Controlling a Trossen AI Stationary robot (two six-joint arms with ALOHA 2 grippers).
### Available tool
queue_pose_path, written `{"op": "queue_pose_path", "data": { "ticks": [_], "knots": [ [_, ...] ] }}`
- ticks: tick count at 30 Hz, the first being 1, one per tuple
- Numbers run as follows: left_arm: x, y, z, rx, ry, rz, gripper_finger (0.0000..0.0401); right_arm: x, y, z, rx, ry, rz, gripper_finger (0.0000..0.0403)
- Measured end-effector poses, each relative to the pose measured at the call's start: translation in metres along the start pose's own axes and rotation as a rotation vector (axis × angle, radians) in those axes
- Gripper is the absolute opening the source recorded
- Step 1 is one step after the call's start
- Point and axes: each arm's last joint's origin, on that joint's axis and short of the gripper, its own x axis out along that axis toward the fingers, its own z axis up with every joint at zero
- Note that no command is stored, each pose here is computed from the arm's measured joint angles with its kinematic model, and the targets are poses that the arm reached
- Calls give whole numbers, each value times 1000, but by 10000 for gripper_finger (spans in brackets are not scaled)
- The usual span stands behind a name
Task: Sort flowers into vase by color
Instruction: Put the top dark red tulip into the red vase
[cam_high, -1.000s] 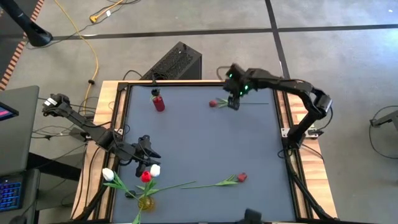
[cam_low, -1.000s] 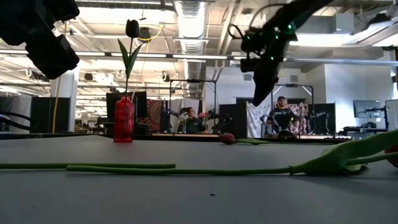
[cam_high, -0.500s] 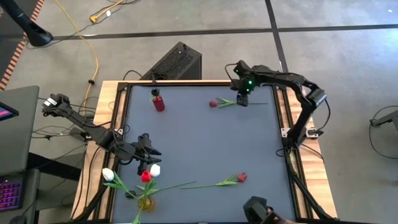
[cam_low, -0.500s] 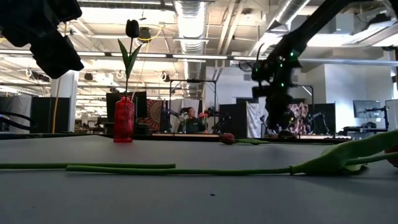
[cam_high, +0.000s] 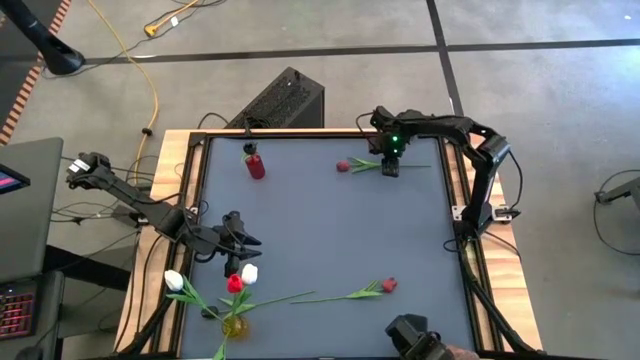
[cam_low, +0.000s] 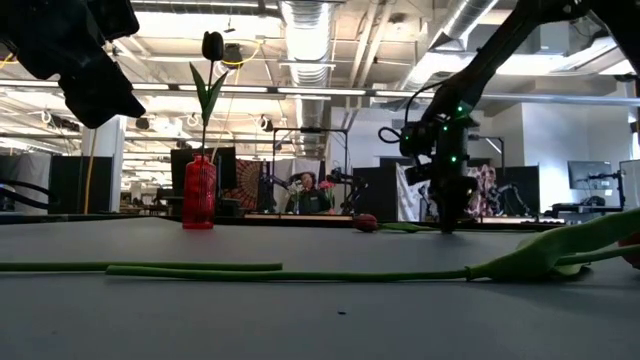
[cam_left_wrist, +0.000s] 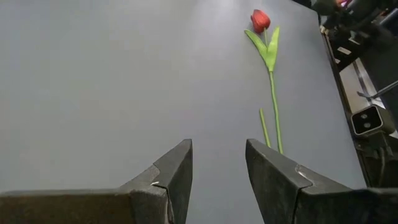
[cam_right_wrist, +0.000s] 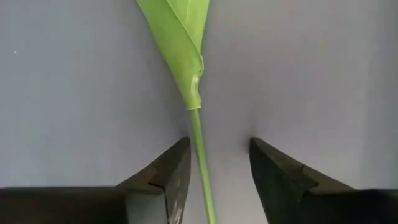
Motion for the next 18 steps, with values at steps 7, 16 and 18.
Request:
{"op": "queue_pose_path", "data": {
  "ticks": [7, 16, 18],
  "knots": [
    [0, 0, 0, 2, 6, 0, 137, 0, 5, -1, 19, 26, 25, 118],
    [0, 1, -1, 7, 20, 1, 137, -2, 10, 0, 104, 20, 75, 15],
    [0, 0, -2, 7, 28, -9, 137, -5, 13, 0, 126, 24, 88, 22]
  ]
}}
